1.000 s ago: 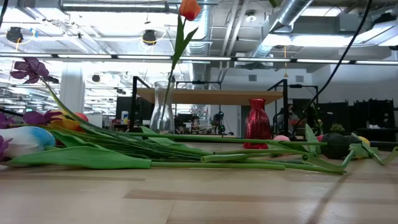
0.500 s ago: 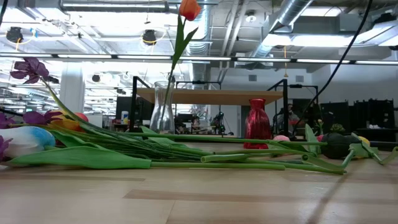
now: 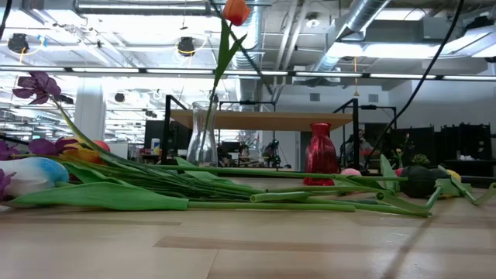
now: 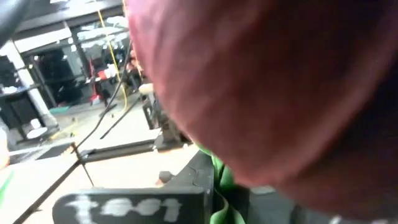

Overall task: Pick and place flowers into a vace then onto a shelf
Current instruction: Put the maroon tulip into the transparent vase

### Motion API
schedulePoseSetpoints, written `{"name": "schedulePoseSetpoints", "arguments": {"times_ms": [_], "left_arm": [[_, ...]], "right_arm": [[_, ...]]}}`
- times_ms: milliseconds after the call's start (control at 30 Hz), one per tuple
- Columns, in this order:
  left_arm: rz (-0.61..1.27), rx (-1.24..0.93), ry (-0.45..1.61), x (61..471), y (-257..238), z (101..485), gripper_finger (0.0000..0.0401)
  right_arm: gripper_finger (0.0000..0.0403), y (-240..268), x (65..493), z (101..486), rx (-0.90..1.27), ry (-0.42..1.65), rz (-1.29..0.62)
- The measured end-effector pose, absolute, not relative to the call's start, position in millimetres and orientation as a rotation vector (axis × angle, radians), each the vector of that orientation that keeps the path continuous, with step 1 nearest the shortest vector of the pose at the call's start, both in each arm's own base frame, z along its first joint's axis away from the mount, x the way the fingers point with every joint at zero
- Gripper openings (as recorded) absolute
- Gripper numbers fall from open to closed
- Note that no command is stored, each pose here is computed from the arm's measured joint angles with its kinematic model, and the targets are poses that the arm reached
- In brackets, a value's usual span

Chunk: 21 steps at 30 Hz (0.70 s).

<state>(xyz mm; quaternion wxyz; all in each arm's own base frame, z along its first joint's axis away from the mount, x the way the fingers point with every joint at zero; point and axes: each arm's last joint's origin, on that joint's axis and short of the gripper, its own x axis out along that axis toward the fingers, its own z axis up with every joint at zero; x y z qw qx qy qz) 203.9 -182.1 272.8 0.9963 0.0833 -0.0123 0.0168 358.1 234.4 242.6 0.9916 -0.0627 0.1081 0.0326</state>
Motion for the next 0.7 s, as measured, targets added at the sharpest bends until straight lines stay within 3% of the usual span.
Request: {"name": "schedulePoseSetpoints", "arguments": {"times_ms": [267,500,700], "left_arm": [[0.111,0.185,0.001,190,-158,292,0.0],[0.128,0.116,0.047,165,-122,333,0.0],[0.224,0.02,0.082,159,-89,362,0.0]], "right_arm": [[0.0242,232,355,230,-0.087,0.341,0.044],[0.024,230,352,224,-0.051,0.406,0.031],[0.024,232,349,217,0.029,0.508,0.131]]}}
